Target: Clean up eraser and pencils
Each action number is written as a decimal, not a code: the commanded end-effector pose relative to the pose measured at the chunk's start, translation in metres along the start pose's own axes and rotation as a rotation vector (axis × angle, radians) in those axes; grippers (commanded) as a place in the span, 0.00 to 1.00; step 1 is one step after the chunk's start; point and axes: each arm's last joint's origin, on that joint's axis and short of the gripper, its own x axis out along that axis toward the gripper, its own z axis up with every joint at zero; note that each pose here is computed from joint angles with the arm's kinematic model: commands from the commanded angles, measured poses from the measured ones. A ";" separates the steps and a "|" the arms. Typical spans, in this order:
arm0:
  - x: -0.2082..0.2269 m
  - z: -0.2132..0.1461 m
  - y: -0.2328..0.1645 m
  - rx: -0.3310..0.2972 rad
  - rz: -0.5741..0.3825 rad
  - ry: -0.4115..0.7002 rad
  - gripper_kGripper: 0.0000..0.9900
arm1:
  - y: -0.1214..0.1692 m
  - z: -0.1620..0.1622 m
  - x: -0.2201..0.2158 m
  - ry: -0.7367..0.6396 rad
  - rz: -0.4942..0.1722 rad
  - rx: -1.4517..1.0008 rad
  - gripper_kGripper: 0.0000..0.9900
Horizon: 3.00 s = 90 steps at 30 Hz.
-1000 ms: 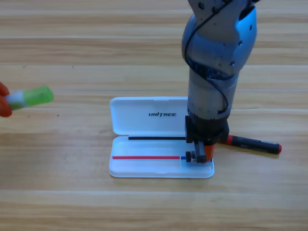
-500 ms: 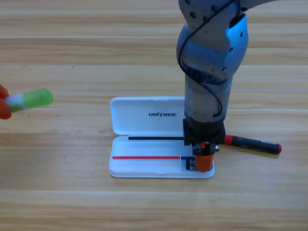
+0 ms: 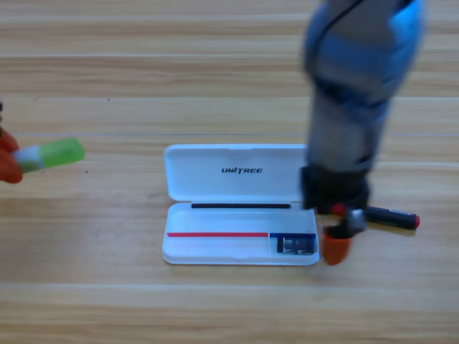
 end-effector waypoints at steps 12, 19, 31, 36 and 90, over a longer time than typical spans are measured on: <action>0.126 0.135 -0.066 0.280 -0.170 0.082 0.00 | -0.059 -0.106 0.024 0.062 -0.080 0.163 0.87; 0.175 0.155 -0.077 0.301 -0.183 0.110 0.00 | -0.073 -0.094 0.057 0.033 0.005 0.109 0.87; 0.182 0.165 -0.069 0.304 -0.165 0.108 0.00 | -0.083 -0.077 0.082 0.040 0.037 0.086 0.87; 0.184 0.160 -0.056 0.298 -0.161 0.113 0.00 | -0.089 -0.072 0.091 0.047 0.038 0.085 0.86; 0.203 0.153 -0.024 0.206 -0.156 0.143 0.00 | -0.081 -0.080 0.091 0.084 0.058 0.074 0.00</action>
